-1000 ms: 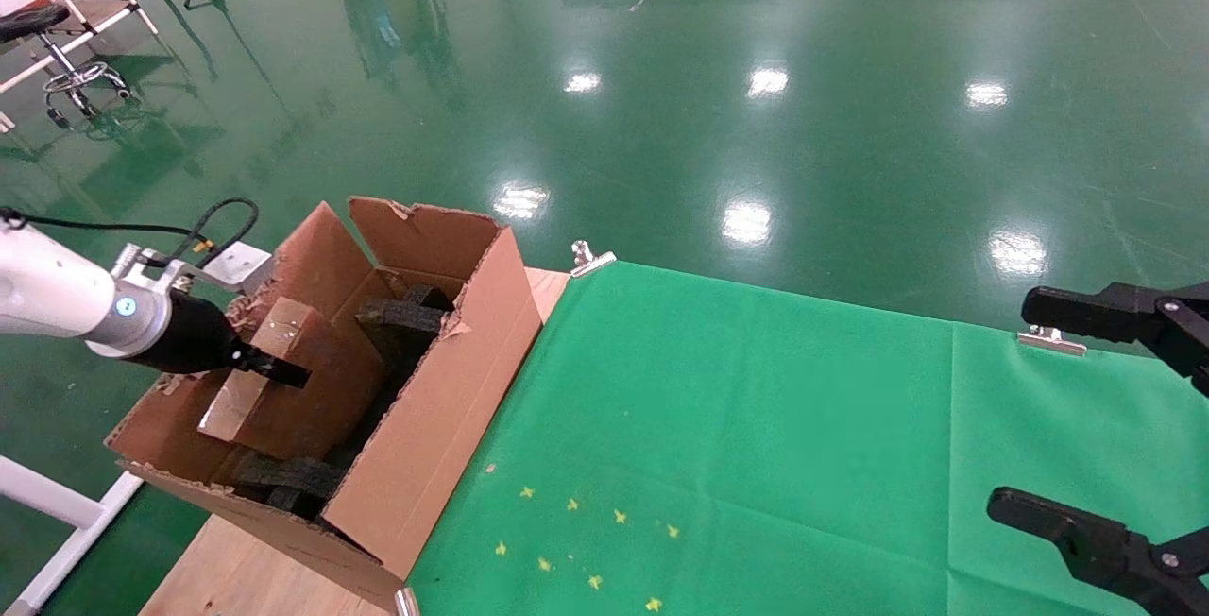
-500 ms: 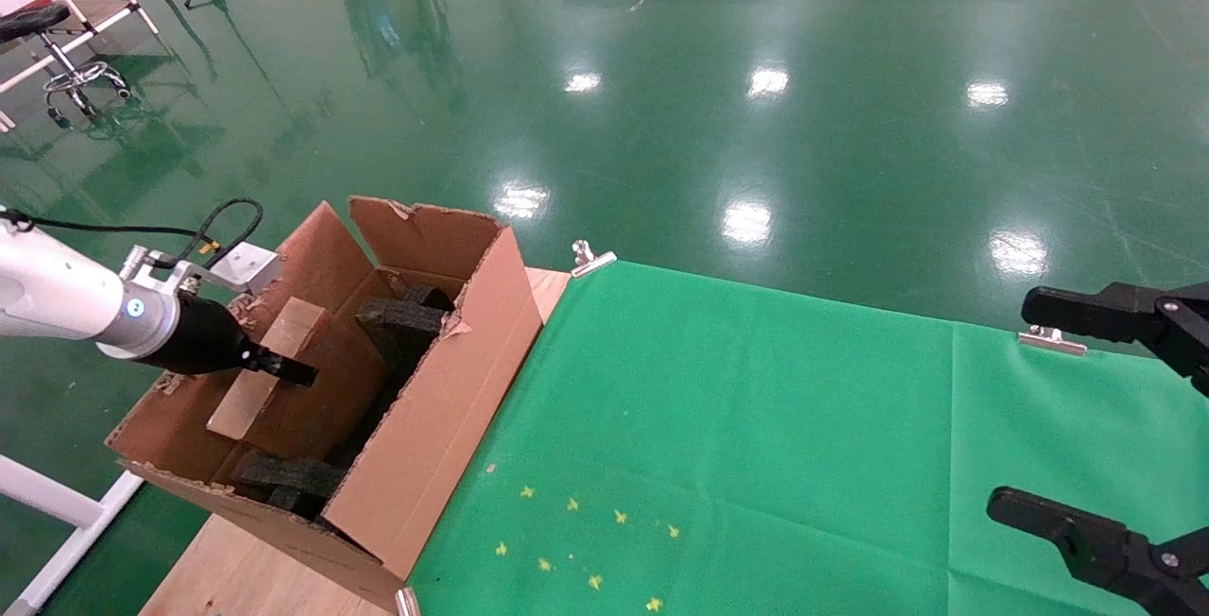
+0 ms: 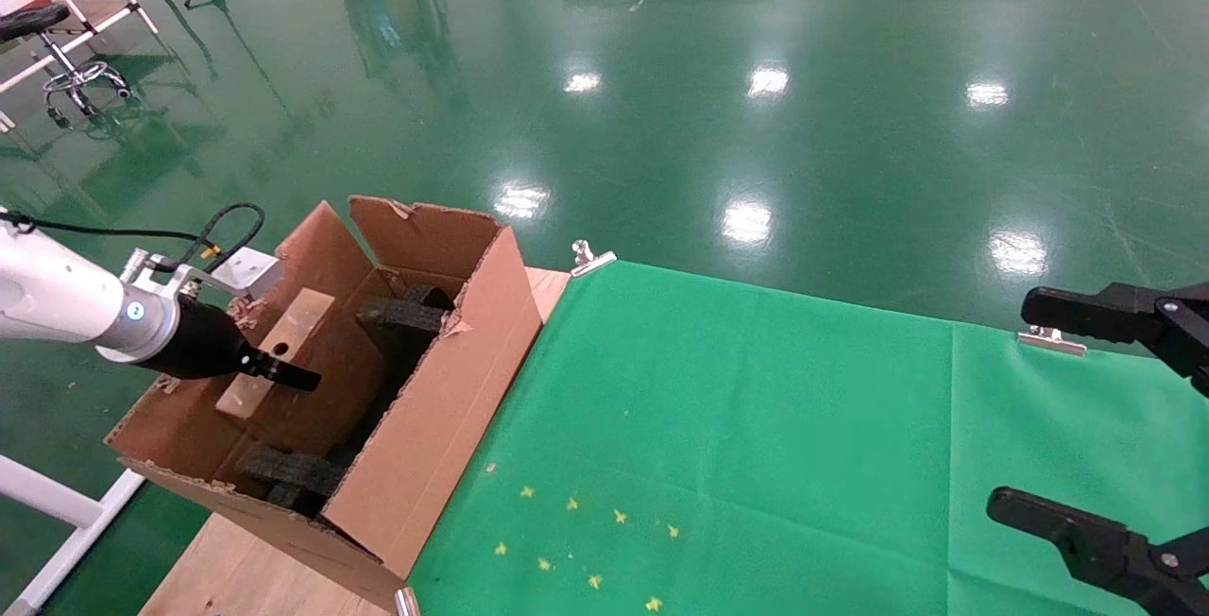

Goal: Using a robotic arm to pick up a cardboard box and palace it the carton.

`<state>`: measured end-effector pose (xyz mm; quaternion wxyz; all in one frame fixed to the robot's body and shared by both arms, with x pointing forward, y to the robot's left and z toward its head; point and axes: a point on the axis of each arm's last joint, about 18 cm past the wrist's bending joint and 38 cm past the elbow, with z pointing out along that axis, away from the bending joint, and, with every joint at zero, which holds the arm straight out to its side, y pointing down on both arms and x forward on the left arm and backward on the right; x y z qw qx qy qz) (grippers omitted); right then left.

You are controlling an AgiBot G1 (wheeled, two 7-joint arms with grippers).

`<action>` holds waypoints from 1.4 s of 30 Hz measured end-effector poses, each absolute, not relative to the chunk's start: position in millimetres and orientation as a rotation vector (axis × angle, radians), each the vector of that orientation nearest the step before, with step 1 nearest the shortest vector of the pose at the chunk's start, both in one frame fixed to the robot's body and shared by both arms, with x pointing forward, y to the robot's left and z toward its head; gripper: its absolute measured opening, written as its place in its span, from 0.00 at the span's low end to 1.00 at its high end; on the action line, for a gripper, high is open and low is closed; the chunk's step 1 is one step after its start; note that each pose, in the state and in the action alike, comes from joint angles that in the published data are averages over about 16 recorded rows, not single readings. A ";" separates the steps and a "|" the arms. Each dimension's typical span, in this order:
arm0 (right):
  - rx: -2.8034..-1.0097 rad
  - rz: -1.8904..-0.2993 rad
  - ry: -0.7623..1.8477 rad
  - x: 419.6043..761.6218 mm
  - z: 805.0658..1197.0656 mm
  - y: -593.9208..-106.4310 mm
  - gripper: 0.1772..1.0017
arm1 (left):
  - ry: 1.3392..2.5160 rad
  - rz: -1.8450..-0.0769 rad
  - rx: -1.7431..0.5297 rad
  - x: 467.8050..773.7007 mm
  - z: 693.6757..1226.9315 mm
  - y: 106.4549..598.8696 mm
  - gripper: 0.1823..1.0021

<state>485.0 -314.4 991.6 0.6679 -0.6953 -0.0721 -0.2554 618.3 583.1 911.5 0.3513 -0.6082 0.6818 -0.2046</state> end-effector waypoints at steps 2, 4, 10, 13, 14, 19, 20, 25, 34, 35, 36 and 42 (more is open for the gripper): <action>-1.569 -0.576 -0.163 485.0 991.6 -314.4 1.00 | 1.767 -0.532 -1.564 618.6 914.9 582.4 0.56; -1.569 -0.576 -0.163 485.0 991.6 -314.4 1.00 | 1.769 -0.538 -1.551 618.9 919.7 581.4 0.61; -1.568 -0.576 -0.163 485.0 991.6 -314.4 1.00 | 1.788 -0.610 -1.480 618.4 943.8 573.0 0.76; -1.568 -0.576 -0.163 485.0 991.6 -314.4 1.00 | 1.806 -0.686 -1.428 616.0 959.2 564.5 0.83; -1.568 -0.576 -0.163 485.0 991.6 -314.4 1.00 | 1.813 -0.714 -1.409 614.9 964.5 561.3 0.85; -1.568 -0.576 -0.162 485.0 991.6 -314.4 1.00 | 1.844 -0.859 -1.300 606.7 990.2 543.8 0.93; -1.568 -0.576 -0.162 485.0 991.6 -314.4 1.00 | 1.850 -0.886 -1.277 604.7 994.6 540.4 0.93; -1.568 -0.576 -0.162 485.1 991.6 -314.5 1.00 | 1.874 -0.983 -1.197 596.3 1008.7 527.5 0.98; -1.568 -0.577 -0.162 485.1 991.6 -314.6 1.00 | 1.891 -1.018 -1.155 595.9 1010.9 518.8 1.00; -1.568 -0.577 -0.162 485.1 991.6 -314.5 1.00 | 1.894 -1.022 -1.149 596.5 1010.4 517.4 1.00; -1.568 -0.577 -0.162 485.1 991.6 -314.5 1.00 | 1.897 -1.026 -1.140 597.2 1009.9 515.6 1.00; -1.568 -0.576 -0.162 485.1 991.6 -314.5 1.00 | 1.928 -1.080 -1.051 601.5 1007.4 497.3 1.00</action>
